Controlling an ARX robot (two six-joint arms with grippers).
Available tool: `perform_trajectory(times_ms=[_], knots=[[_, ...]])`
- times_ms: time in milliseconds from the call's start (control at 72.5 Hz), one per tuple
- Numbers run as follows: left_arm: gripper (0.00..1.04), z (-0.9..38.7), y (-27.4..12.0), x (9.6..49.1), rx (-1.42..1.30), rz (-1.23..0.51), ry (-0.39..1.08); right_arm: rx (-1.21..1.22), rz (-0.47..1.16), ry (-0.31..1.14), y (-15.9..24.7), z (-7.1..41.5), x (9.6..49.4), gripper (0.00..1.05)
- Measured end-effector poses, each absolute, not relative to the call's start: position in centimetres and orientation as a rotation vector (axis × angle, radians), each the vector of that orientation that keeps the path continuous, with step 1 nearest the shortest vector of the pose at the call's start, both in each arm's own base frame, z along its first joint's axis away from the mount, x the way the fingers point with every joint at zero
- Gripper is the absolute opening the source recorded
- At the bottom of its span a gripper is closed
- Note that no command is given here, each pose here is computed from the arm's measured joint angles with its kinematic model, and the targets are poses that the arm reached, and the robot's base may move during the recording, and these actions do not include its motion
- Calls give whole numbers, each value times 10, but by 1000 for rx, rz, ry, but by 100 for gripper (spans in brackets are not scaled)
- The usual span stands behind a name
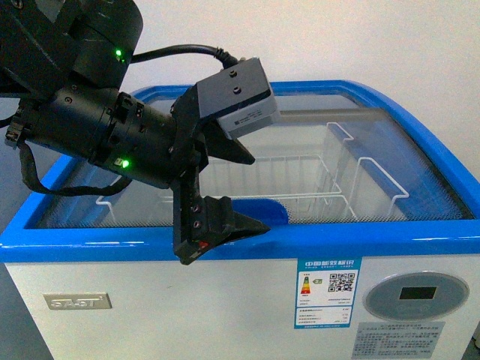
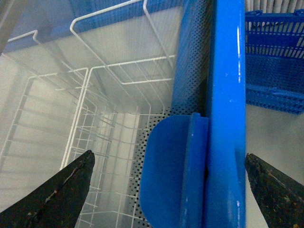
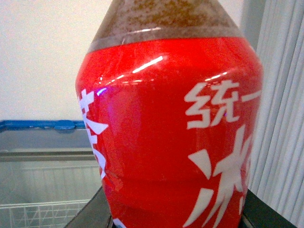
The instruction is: Put drink in fridge
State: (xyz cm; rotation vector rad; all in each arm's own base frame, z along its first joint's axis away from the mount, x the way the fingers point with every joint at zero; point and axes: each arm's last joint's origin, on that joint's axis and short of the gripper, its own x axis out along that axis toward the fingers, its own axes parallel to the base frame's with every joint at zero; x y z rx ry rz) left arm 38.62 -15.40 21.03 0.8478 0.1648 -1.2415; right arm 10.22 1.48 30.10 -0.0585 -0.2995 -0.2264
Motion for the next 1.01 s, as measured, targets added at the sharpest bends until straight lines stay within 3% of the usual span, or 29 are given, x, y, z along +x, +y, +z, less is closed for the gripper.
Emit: perform_trajectory(times_ms=[551, 1006], knots=[[97, 205, -172, 435, 907, -1185, 54, -58, -227, -299, 15, 301, 102, 37], [97, 229, -190, 507, 1089, -813, -219, -59, -225, -300, 15, 301, 102, 37]])
